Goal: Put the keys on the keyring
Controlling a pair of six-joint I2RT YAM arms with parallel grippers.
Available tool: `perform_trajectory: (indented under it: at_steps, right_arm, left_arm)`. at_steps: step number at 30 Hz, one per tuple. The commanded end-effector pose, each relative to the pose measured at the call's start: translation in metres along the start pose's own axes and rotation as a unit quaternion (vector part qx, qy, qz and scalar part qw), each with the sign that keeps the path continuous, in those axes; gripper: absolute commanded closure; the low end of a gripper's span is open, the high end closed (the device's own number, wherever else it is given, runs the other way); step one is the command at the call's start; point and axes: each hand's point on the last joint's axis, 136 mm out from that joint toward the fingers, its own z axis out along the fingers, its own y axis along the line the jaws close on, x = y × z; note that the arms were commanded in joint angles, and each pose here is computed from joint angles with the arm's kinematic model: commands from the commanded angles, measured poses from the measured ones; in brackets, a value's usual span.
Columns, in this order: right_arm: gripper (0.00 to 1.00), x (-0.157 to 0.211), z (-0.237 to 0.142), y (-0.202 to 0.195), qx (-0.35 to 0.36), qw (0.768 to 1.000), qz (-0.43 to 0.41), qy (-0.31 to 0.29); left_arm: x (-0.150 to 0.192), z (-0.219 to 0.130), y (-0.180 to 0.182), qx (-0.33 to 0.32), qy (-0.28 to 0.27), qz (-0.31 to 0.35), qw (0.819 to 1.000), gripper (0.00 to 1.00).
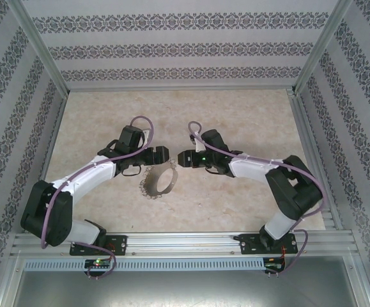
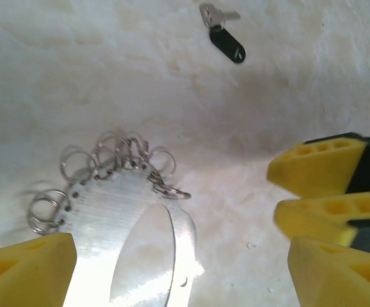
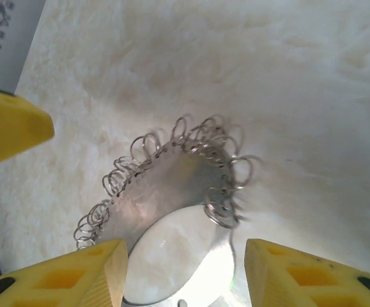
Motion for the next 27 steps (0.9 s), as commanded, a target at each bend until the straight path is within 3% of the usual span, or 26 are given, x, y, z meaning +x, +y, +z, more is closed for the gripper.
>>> perform_trajectory:
  at_steps: [1,10,17,27]
  right_arm:
    - [0.46,0.006,-0.018,-0.025,0.058,0.998,0.008,-0.019]
    - [0.43,0.035,-0.043,-0.05,0.093,0.995,0.03,-0.014]
    - [0.45,0.044,-0.041,-0.041,0.059,0.998,0.03,-0.006]
    - [0.61,0.025,0.01,-0.01,0.028,0.994,-0.094,0.055]
  left_arm:
    - [0.019,0.01,-0.019,0.041,0.05,0.022,0.998,0.22]
    - [0.036,0.042,-0.031,0.037,0.094,0.053,0.993,0.5]
    - [0.034,0.057,-0.025,0.007,0.099,0.062,0.993,0.49]
    - [-0.016,0.023,-0.011,-0.062,0.013,0.043,0.997,0.33]
